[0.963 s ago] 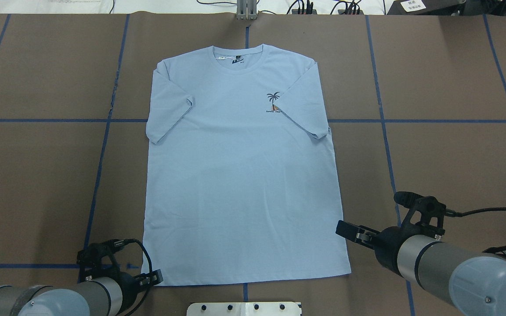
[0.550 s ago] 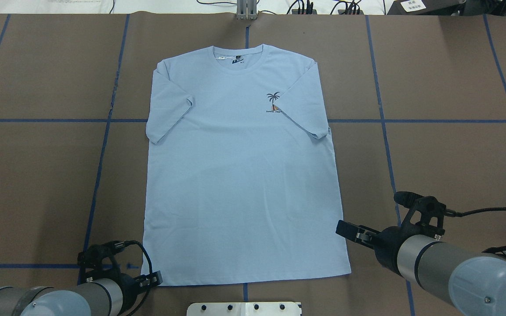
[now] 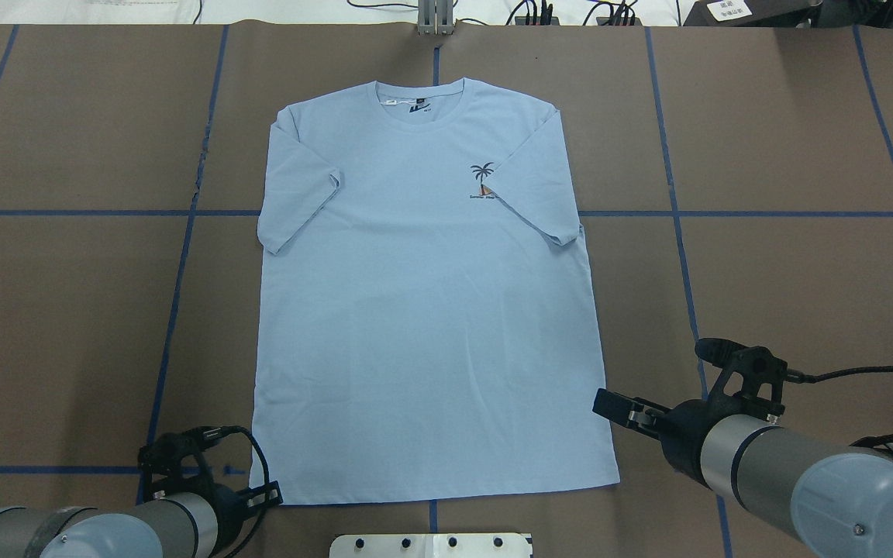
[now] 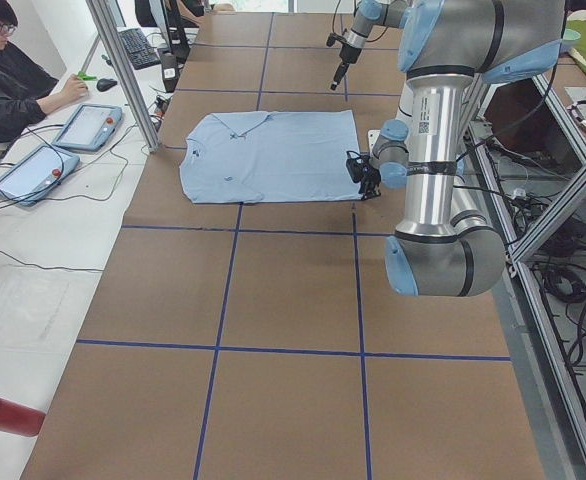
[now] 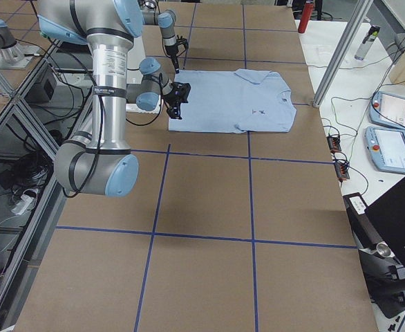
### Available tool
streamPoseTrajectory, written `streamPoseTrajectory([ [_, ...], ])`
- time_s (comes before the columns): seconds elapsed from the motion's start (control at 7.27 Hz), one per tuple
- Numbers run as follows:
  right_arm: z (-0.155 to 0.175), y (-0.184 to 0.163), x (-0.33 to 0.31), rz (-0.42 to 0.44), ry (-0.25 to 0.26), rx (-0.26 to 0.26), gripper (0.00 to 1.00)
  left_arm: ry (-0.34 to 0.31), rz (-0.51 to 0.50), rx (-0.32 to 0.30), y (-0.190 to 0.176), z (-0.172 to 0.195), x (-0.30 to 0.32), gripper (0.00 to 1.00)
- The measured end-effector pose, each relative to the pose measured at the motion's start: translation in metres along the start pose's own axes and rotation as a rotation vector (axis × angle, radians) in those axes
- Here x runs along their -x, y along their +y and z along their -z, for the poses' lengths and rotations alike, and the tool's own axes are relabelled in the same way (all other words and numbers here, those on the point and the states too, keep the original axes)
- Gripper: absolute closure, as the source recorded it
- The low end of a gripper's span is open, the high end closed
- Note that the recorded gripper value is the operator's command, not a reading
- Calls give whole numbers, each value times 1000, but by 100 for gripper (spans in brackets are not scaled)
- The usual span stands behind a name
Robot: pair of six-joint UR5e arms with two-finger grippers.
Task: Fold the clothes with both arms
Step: 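Lower both grippers onto the two hem corners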
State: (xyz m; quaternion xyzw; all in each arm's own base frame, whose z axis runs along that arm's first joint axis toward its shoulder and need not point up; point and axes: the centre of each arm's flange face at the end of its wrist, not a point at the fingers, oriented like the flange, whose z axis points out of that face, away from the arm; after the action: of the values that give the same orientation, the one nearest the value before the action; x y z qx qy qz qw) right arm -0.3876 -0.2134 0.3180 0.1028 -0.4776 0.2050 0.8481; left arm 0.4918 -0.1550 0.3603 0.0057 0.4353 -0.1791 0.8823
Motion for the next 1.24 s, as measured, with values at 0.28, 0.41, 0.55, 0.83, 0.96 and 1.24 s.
streamPoseTrajectory([
  [0.28,-5,4,-3,-1,8,-10,19,4,1,1,0,2,-1,100],
  [0.41,-11,10,-4,-12,12,-26,31,11,3,2,0,4,-3,100],
  [0.55,-16,20,-7,-33,20,-33,30,19,5,5,0,7,-6,100],
  [0.83,-31,40,-15,-40,85,-42,30,37,9,11,0,14,-13,100],
  [0.96,-39,51,-16,-23,110,-51,31,48,11,15,0,19,-15,100],
  [1.24,-64,78,-10,9,120,-83,35,61,15,20,1,24,-19,100],
])
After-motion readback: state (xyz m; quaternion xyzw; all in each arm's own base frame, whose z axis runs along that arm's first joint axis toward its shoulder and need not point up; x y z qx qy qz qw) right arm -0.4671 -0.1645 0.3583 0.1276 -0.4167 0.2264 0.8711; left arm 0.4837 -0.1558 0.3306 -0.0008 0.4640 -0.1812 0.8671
